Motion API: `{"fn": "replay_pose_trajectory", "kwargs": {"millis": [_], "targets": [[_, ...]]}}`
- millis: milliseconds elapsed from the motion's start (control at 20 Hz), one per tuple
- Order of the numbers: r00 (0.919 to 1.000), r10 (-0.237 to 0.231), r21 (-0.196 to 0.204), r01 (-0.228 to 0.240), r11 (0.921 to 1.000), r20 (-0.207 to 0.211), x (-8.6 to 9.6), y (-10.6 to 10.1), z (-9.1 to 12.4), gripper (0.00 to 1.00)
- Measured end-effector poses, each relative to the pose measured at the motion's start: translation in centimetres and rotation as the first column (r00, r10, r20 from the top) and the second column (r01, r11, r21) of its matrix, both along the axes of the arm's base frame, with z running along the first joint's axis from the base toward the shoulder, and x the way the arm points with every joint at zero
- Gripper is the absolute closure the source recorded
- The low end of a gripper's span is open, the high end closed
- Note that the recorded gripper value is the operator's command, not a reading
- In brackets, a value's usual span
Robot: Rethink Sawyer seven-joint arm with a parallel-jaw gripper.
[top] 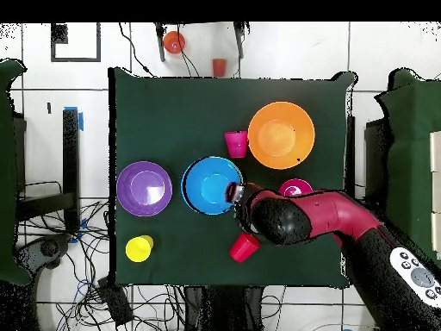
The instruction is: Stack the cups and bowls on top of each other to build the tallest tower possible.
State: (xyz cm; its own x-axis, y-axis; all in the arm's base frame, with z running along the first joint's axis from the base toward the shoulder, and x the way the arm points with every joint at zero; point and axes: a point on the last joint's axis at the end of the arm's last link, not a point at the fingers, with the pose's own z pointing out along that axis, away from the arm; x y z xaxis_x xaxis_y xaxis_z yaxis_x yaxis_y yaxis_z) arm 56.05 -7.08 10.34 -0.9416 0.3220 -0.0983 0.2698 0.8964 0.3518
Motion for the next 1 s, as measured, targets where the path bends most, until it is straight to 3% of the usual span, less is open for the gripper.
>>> {"fn": "replay_pose_trajectory", "kwargs": {"millis": [100, 150, 1000], "targets": [[1.0000, 0.001, -0.001, -0.001, 1.0000, 0.000, -0.01, -0.01, -0.01, 1.00], [1.0000, 0.001, -0.001, -0.001, 1.0000, 0.001, -0.01, -0.02, -0.02, 0.00], [1.0000, 0.005, -0.006, -0.005, 1.0000, 0.003, -0.06, -0.10, -0.04, 0.00]]}}
